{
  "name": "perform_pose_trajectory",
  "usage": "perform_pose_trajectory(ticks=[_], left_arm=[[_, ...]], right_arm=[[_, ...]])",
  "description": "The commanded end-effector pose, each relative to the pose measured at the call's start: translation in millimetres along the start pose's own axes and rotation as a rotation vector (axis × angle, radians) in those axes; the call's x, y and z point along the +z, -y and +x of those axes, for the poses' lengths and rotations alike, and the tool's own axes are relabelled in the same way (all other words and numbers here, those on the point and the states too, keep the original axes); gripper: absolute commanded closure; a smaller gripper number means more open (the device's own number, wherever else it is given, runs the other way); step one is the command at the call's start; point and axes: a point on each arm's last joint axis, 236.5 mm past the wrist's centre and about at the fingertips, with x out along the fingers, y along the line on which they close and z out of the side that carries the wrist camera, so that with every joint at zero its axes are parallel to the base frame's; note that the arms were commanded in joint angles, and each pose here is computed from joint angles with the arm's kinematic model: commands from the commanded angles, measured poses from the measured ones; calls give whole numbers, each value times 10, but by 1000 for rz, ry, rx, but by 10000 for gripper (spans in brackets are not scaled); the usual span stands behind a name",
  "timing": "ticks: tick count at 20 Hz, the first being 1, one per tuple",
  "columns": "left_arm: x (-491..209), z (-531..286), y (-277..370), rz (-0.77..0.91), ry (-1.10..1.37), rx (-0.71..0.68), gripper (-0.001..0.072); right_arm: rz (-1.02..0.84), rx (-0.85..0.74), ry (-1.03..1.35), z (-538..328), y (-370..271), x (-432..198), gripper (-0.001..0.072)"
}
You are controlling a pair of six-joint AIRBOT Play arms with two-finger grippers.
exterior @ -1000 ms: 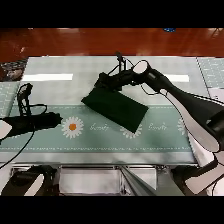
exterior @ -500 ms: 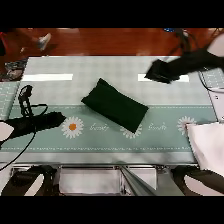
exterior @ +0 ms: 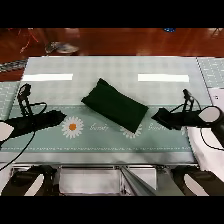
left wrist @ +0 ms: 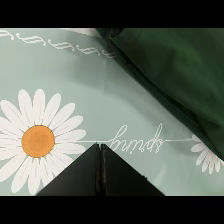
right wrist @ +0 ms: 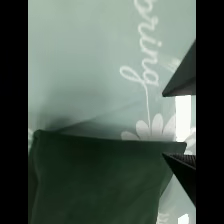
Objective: Fold the shirts.
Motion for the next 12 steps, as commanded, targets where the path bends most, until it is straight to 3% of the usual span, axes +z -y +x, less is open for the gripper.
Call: perform_pose_trajectory(ticks=[1, 6, 12], left_arm=[[0, 0, -1, -1, 0, 0, 689], [1, 0, -1, -1, 0, 0, 690], [2, 0, -1, -1, 1, 0, 689]], right_arm=[[96, 99, -70, 346, -33, -113, 304], [166, 226, -149, 644, -205, -128, 304], [130, 228, -197, 912, -382, 8, 304]])
